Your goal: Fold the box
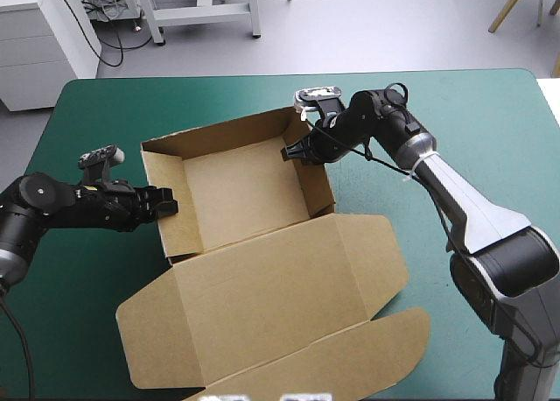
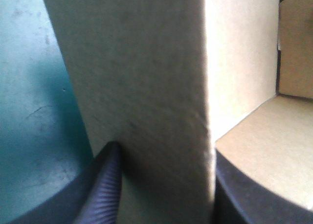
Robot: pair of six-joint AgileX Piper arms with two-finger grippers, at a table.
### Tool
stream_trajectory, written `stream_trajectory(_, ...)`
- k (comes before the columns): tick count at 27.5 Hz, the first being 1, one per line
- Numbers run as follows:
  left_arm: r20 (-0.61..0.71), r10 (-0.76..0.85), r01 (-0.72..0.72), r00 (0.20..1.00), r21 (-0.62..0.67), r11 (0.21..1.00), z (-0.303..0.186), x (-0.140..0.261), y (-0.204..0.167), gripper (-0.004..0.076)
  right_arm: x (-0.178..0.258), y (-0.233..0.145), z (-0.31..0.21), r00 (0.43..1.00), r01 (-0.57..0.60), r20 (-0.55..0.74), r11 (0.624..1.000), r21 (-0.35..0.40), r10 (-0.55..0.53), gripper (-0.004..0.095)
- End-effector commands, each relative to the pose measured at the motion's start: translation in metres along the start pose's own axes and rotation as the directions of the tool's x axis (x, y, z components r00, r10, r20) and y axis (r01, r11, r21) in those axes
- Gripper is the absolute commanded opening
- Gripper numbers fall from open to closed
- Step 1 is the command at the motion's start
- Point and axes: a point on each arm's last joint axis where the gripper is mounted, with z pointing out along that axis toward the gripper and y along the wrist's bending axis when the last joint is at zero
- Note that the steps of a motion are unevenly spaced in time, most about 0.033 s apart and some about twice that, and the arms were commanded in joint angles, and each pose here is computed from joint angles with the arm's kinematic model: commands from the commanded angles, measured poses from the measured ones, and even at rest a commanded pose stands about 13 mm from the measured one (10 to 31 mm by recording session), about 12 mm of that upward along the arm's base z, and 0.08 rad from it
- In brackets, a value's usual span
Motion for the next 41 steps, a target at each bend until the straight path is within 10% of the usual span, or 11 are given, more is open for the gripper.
stream_trajectory(1, 0.07, 0.017, -0.016, 0.997, -0.007, 1.0, -0.009, -0.005, -0.011, 0.0187, -0.012, 0.019, -0.035, 0.992, -0.024, 0.125, 0.997, -0.078, 0.033, -0.0018)
stream_trajectory(5, 0.055, 0.198, -0.191, 0.979, -0.117, 0.975, 0.0, -0.001, -0.021, -0.001, -0.01, 0.032, -0.031, 0.993, -0.005, 0.114, 0.997, -0.08, 0.014, -0.0018)
stream_trajectory(24, -0.015, 0.088, -0.089, 0.996, -0.158, 0.983, 0.016, -0.044, -0.037, -0.001, 0.003, 0.033, -0.041, 1.0, 0.016, 0.017, 0.996, 0.09, -0.017, -0.0019)
stream_trajectory(31, -0.062, 0.151, -0.158, 0.987, -0.138, 0.978, 0.034, -0.075, -0.061, -0.001, 0.011, 0.012, -0.062, 0.998, 0.042, -0.066, 0.952, 0.303, -0.023, -0.0019)
stream_trajectory(41, -0.24, 0.269, -0.311, 0.933, -0.161, 0.937, 0.089, -0.083, -0.089, -0.001, 0.014, -0.008, -0.046, 0.99, -0.071, -0.101, 0.97, 0.234, 0.097, -0.0019)
